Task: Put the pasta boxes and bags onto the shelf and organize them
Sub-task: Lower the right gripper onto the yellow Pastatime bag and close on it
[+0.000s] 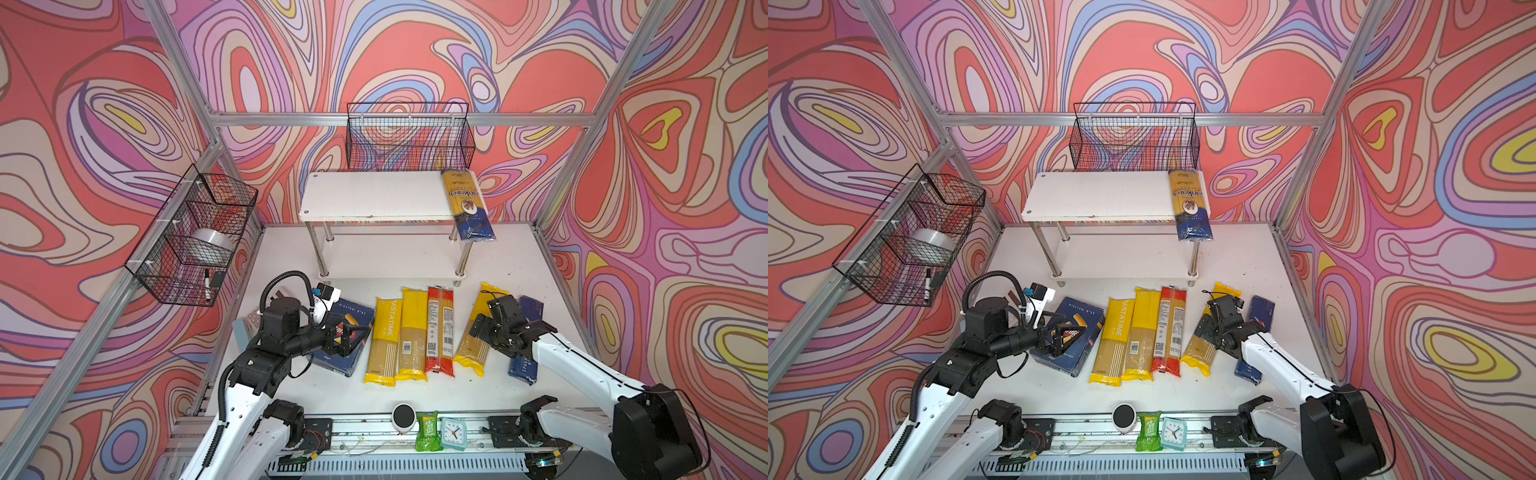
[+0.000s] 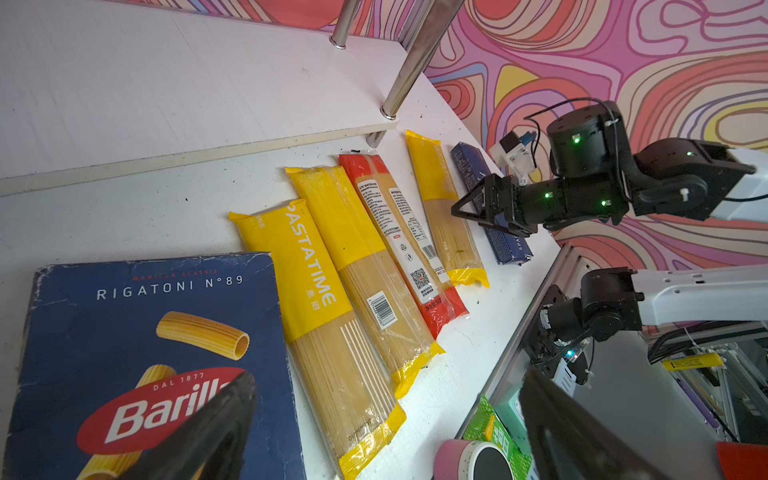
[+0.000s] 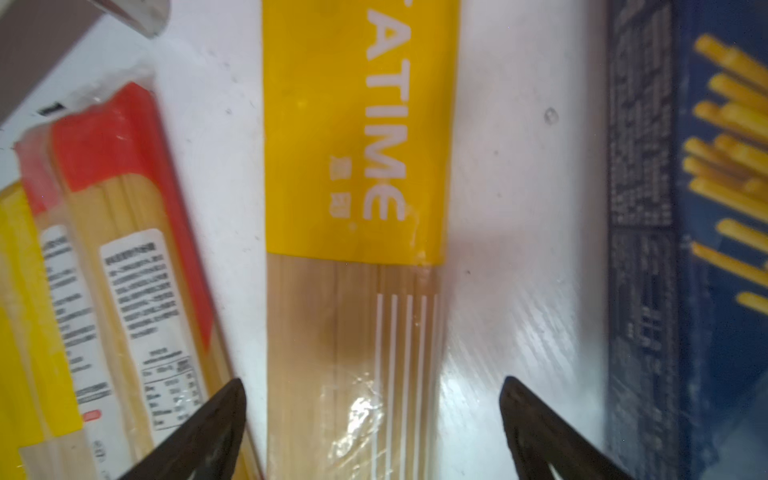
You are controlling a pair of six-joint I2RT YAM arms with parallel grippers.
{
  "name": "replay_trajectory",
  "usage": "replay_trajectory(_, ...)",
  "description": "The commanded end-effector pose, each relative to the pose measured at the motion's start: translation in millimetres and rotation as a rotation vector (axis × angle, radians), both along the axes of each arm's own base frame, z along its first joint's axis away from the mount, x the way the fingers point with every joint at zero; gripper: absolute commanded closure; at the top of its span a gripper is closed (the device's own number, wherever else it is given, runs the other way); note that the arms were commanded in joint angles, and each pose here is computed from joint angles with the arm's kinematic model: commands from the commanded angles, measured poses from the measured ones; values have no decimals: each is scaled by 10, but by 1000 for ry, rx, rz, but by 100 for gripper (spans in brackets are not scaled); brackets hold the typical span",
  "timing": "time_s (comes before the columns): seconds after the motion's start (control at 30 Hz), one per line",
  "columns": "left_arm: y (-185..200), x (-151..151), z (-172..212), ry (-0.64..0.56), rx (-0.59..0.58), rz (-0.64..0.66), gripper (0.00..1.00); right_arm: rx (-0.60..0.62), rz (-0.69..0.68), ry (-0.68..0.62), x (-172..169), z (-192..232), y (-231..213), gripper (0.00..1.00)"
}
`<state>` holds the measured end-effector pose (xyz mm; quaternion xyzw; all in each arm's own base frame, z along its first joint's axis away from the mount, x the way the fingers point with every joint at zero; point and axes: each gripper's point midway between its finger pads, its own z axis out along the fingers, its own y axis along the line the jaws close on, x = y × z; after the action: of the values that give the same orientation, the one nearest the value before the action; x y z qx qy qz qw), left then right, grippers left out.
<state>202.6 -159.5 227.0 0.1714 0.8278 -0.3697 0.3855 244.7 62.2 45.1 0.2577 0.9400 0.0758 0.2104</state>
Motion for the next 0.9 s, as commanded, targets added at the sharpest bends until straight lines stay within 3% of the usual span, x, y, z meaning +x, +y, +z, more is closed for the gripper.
replay_trajectory(0.0,-6,-23,61,-10,7,-10,0,15,-37,-8,16,-38,21,2)
replay_trajectory(0.63,6,-20,57,2,19,1,0,1,32,34,252,-217,232,2)
replay_trajectory(0.87,19,-42,110,-22,14,4,0,-189,55,183,77,-284,96,2)
